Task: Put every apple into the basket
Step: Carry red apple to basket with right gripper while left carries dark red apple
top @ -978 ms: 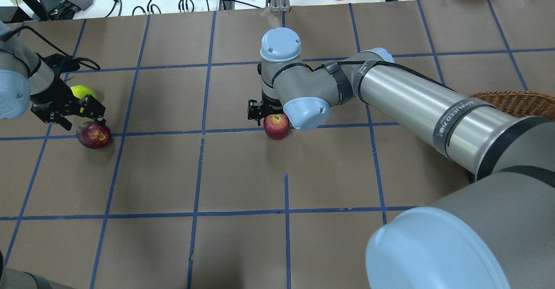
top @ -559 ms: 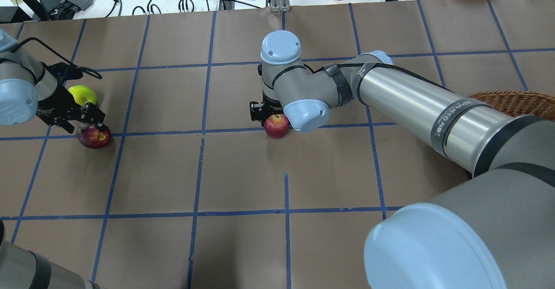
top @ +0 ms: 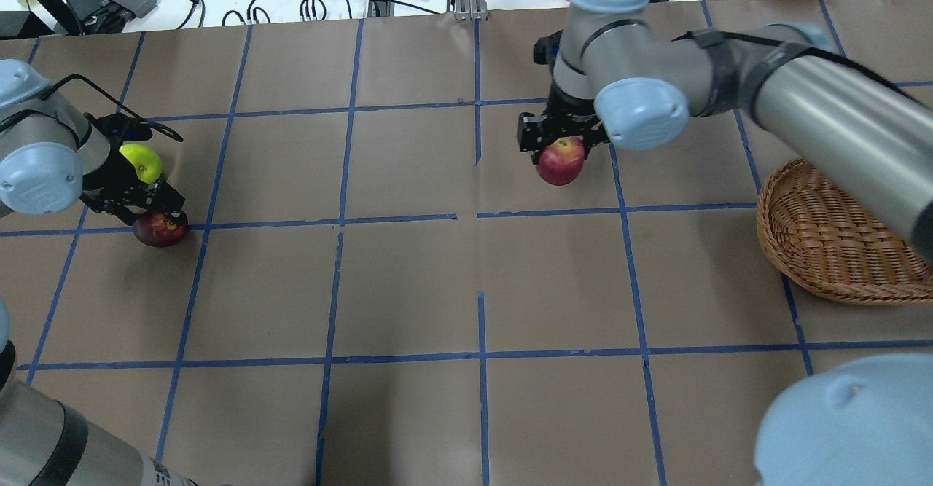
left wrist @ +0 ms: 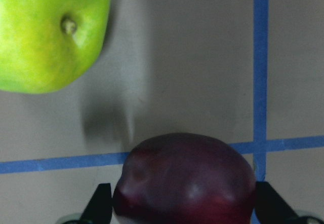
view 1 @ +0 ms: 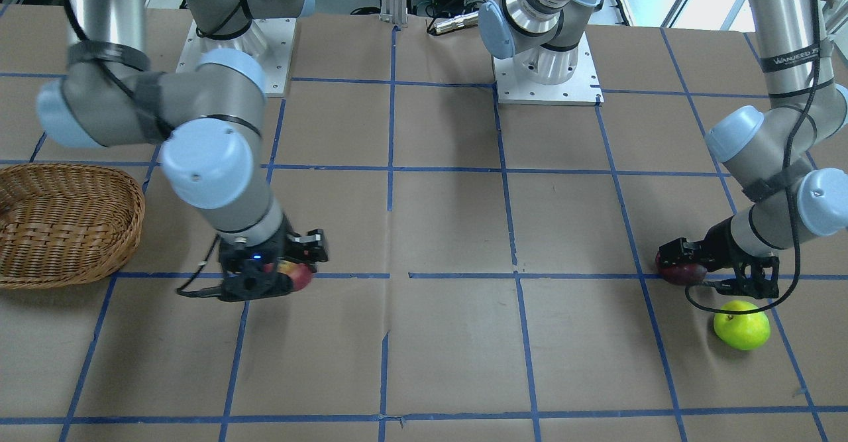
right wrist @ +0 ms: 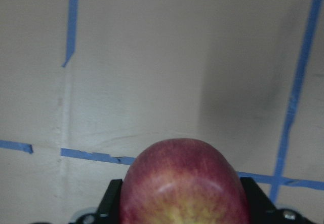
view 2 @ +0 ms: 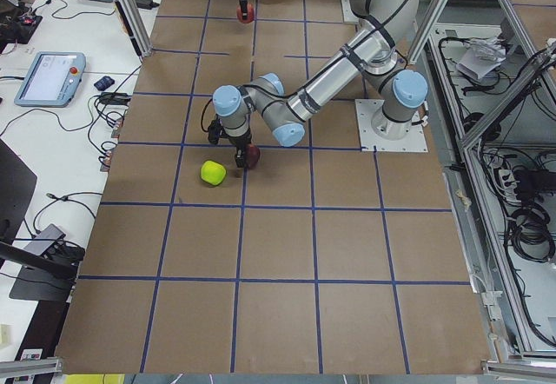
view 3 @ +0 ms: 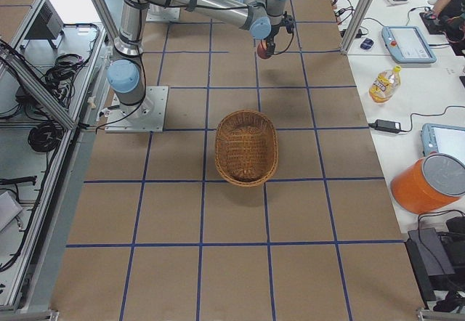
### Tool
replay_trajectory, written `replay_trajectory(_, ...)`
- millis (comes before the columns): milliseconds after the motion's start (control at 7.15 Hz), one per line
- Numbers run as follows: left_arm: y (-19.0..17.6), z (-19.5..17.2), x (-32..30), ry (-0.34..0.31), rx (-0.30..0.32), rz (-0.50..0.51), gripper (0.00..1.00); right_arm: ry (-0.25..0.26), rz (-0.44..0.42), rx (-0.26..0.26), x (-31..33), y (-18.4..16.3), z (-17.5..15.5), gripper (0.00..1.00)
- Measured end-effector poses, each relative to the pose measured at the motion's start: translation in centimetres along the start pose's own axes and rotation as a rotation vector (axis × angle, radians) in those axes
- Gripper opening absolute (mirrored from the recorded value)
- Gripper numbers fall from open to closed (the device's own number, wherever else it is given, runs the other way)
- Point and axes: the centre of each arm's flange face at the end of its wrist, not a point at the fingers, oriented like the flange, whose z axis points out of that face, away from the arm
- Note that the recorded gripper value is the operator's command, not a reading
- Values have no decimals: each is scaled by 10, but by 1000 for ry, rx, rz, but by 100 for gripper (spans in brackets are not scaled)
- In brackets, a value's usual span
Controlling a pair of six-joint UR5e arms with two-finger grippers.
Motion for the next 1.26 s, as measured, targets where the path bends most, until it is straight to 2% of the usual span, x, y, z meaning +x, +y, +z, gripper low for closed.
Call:
replay_trajectory(140, -1, 3, 0, 2, -4, 10, 38, 32, -18, -7, 65, 11, -22, 53)
replay_trajectory(280, -1, 4, 0, 3, -6, 19, 0, 61, -38, -20, 130, 28, -34, 51)
replay_trajectory(419, 0, 3, 0, 4, -11, 31, 0, 87, -63, -31, 199, 46, -37, 51)
replay_trajectory(559, 2, -2, 3, 6, -17, 40, 0, 104, -111, -23, 271, 67, -37, 53)
replay_trajectory(699, 0, -19, 11, 7, -28, 39, 0, 100, -148, 1, 341, 90, -33, 59)
replay_trajectory(839, -11, -53, 37, 3, -39, 57, 0, 77, -184, 31, 395, 109, -22, 65)
replay_trajectory(978, -33, -99, 98, -3, -35, 133, 0, 58, -200, 59, 437, 126, -7, 67)
replay_trajectory(1118, -53, -127, 175, 16, 3, 201, 0, 41, -203, 78, 463, 138, 3, 86)
replay_trajectory(1258, -65, -133, 252, 65, 58, 188, 0, 33, -209, 88, 478, 145, 8, 100)
